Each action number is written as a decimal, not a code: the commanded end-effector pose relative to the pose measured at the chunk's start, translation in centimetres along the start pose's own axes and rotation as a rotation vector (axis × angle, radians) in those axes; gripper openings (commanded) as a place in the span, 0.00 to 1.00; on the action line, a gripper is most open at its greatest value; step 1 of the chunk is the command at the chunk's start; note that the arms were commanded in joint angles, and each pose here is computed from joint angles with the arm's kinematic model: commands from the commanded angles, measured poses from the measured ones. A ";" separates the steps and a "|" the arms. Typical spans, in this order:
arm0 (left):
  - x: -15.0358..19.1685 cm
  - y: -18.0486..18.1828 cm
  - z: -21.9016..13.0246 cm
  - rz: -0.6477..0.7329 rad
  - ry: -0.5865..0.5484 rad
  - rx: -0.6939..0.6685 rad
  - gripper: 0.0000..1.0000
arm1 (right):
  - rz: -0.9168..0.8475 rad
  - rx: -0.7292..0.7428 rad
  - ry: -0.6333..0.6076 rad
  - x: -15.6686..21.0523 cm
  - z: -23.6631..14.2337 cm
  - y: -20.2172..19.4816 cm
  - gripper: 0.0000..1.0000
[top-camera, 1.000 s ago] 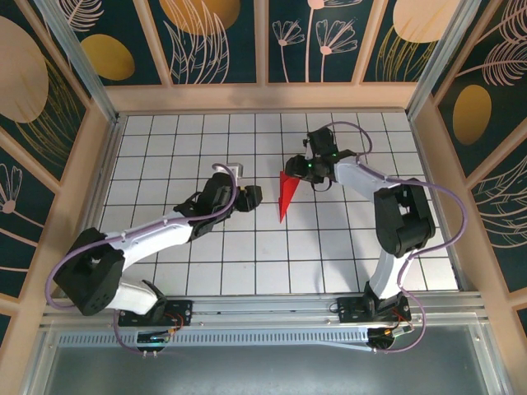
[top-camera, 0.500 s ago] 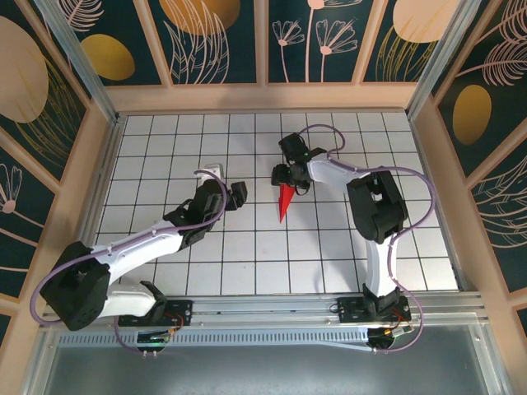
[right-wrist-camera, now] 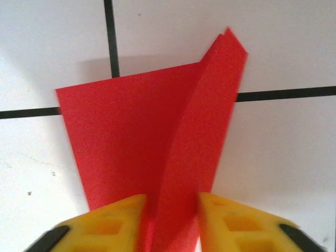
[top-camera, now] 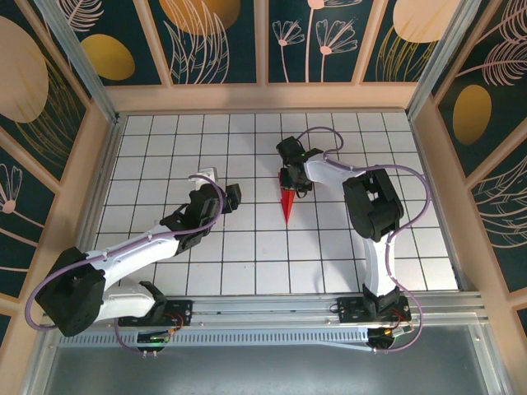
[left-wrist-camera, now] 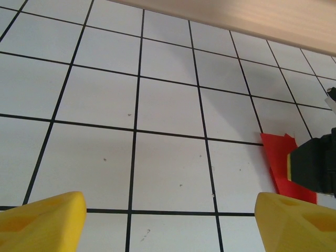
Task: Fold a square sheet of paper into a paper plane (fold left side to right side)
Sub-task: Turn over the paper plane at the center of the table.
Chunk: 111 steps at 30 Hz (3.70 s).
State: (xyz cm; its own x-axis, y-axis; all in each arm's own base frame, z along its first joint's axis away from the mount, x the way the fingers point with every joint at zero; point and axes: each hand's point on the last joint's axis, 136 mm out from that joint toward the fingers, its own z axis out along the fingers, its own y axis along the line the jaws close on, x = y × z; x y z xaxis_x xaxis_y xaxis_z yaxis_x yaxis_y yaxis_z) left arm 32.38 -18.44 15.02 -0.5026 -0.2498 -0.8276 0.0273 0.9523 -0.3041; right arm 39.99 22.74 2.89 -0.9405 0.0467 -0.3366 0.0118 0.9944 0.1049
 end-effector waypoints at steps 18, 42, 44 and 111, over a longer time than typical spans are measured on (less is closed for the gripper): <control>-5.5 2.0 -2.8 -0.178 -0.169 -0.046 0.99 | -0.028 -0.190 -0.206 -3.9 -10.5 2.4 0.00; -4.8 0.1 -2.4 -0.272 -0.096 0.093 0.99 | 0.020 -0.948 -0.054 -1.0 -8.5 7.9 0.00; -4.6 0.1 -2.3 -0.271 -0.088 0.093 0.99 | 0.029 -0.945 -0.033 -0.5 -7.2 8.1 0.00; -3.9 -0.8 0.2 -0.300 0.012 0.136 0.99 | -0.139 -0.611 0.001 2.4 -7.3 3.7 0.52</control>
State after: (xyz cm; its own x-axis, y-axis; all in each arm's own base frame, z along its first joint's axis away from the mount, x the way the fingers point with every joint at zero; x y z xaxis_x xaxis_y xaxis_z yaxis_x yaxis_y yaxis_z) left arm 34.04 -17.89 17.29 -0.5266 -0.4886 -0.6956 -0.0268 0.8274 -0.5609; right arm 37.20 24.30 8.10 -0.9138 -0.0134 -0.4061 -0.2545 0.7978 0.5465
